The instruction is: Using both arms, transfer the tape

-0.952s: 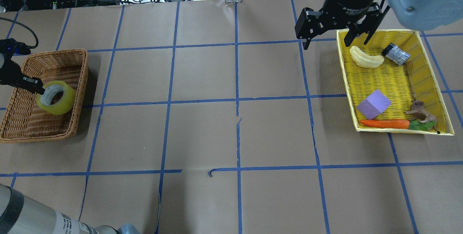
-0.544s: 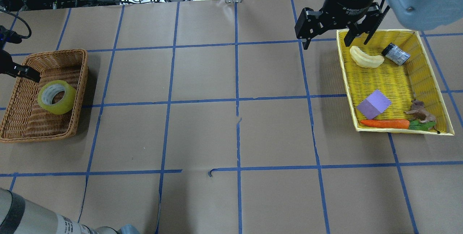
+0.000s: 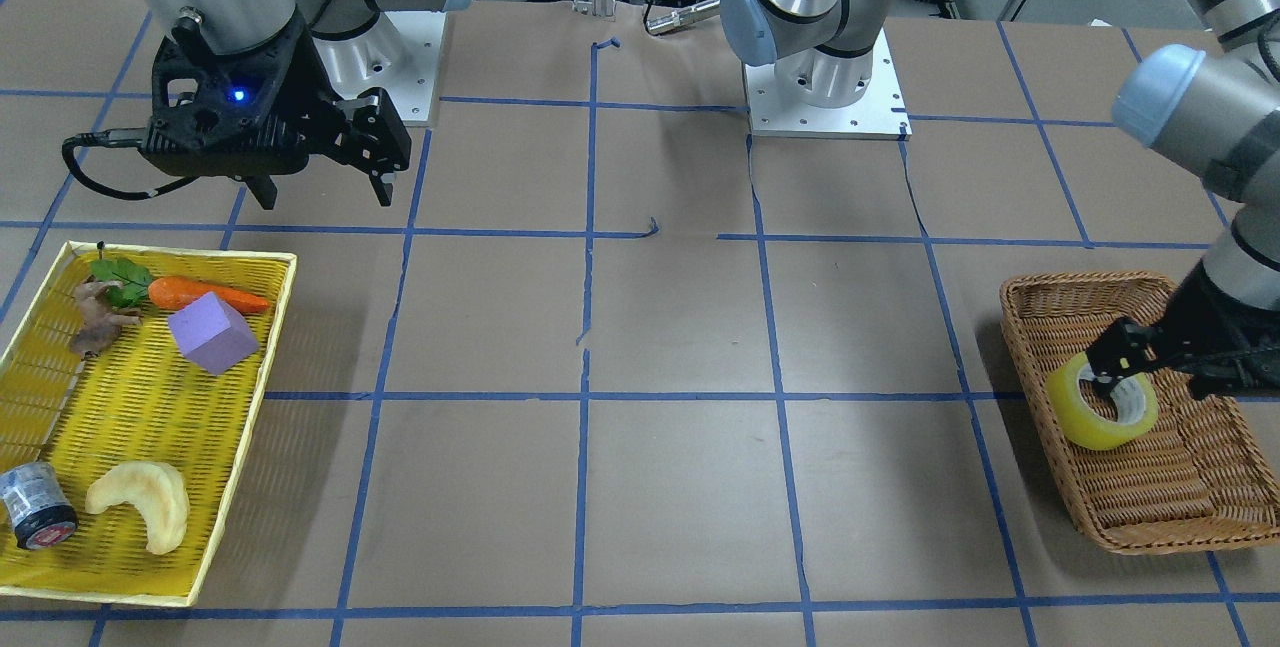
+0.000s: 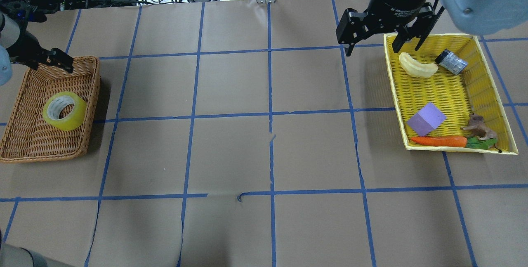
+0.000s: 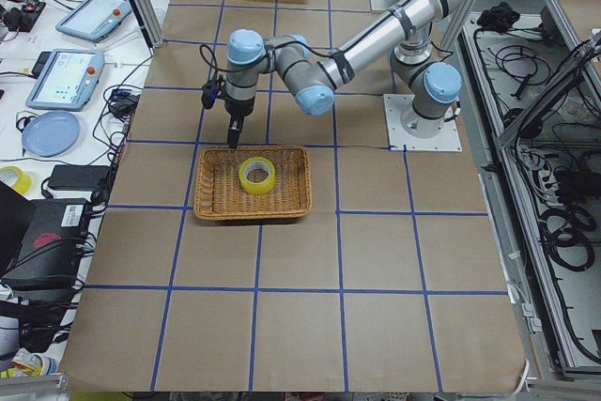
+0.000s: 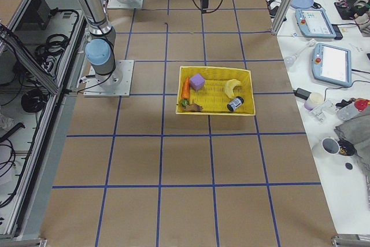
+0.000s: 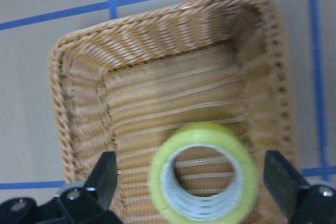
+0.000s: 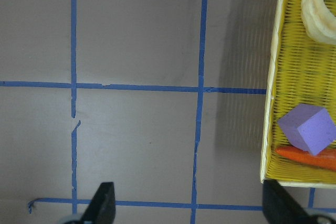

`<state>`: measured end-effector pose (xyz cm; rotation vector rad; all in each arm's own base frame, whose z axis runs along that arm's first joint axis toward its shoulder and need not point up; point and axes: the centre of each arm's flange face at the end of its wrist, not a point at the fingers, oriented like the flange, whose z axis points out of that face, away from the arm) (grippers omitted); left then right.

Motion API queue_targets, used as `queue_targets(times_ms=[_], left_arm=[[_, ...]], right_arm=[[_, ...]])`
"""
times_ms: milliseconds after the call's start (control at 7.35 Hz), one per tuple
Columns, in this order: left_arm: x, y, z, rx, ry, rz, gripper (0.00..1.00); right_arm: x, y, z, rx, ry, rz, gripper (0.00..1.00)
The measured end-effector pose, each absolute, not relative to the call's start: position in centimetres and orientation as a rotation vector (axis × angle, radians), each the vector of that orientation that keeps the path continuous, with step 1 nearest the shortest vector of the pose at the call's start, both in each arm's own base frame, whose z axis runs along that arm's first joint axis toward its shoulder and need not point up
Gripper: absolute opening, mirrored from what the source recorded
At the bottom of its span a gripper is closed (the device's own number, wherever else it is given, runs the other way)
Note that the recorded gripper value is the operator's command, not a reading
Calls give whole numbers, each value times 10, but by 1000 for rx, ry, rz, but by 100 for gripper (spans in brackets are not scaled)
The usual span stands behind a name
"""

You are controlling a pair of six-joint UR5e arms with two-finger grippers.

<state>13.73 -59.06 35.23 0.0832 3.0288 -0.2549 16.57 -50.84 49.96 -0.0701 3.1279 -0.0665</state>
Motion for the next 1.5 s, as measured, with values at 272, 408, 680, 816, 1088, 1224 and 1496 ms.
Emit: queue_targets(times_ms=[272,408,680,816,1088,1224,1496], left_arm=[[38,-575,382,-13,3101,-154,100],[-8,-564,395,-19,3119,-109,100],[-80,-543,432,23,3139,-10,100],[-105,-537,453,39,3143,32,100],[-142,-529,478,85,3146,57,100],[-155,-525,482,110,3147,57,100],[-164,-522,482,130,3148,64,100]], right_arm=[[165,-509,500,-68,3128,-66,100],[164,-509,500,-67,3129,-65,100],[163,-509,499,-64,3133,-64,100],[162,-510,499,-62,3133,-63,100],[159,-512,498,-54,3136,-64,100],[159,-513,497,-51,3137,-64,100],[156,-514,497,-44,3140,-63,100]])
